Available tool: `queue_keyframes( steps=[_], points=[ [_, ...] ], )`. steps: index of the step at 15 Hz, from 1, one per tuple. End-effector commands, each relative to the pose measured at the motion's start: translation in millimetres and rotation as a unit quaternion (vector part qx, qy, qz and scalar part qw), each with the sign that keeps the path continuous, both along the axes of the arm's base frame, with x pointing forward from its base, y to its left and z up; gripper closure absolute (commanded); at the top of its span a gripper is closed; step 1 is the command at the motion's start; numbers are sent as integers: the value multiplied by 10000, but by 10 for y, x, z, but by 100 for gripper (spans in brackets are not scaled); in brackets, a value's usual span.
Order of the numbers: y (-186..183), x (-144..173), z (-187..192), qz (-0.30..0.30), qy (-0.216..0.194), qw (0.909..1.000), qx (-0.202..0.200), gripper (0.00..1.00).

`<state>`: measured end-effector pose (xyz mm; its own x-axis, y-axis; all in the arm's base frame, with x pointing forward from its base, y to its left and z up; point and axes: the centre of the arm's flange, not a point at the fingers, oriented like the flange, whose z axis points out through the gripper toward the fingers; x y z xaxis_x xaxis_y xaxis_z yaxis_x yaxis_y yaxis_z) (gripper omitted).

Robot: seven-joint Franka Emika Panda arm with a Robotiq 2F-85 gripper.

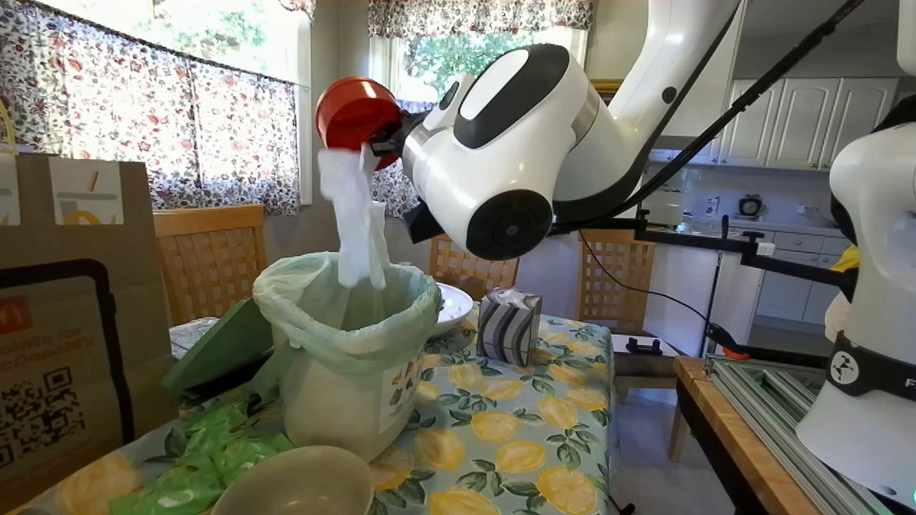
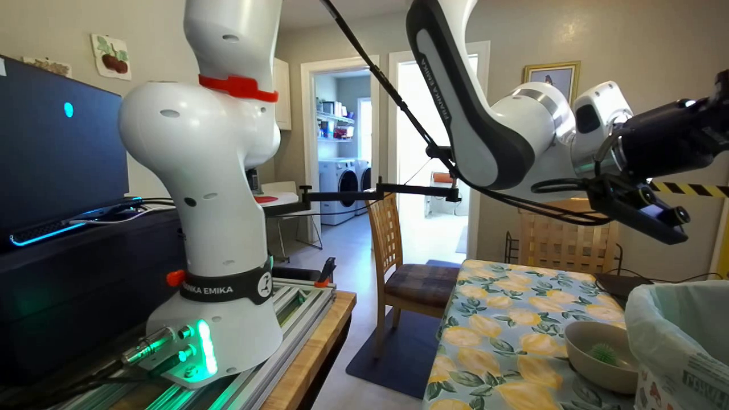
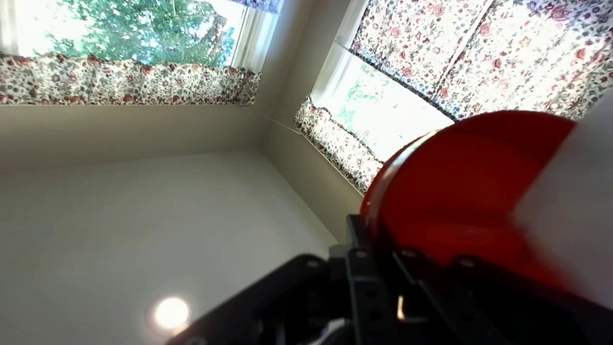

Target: Put the white napkin in the red lid then tilt the lid over the bin to the throw the napkin in.

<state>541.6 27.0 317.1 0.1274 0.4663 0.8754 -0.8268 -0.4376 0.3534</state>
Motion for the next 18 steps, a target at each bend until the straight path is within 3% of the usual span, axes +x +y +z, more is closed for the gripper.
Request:
queue_keyframes(
  steps=[1,5,6,9,14,18],
  points=[
    [-38,-129,42,158,-517,9985,-121,99],
    [-66,-163,122,69,-262,9994,193,99],
    [-63,-238,237,147,259,9977,607,99],
    [-139,-521,572,551,693,9879,1276,99],
    [-358,-1017,1030,963,1530,9533,2420,99],
    [-624,-1293,1210,1583,2286,9116,3028,99]
  ],
)
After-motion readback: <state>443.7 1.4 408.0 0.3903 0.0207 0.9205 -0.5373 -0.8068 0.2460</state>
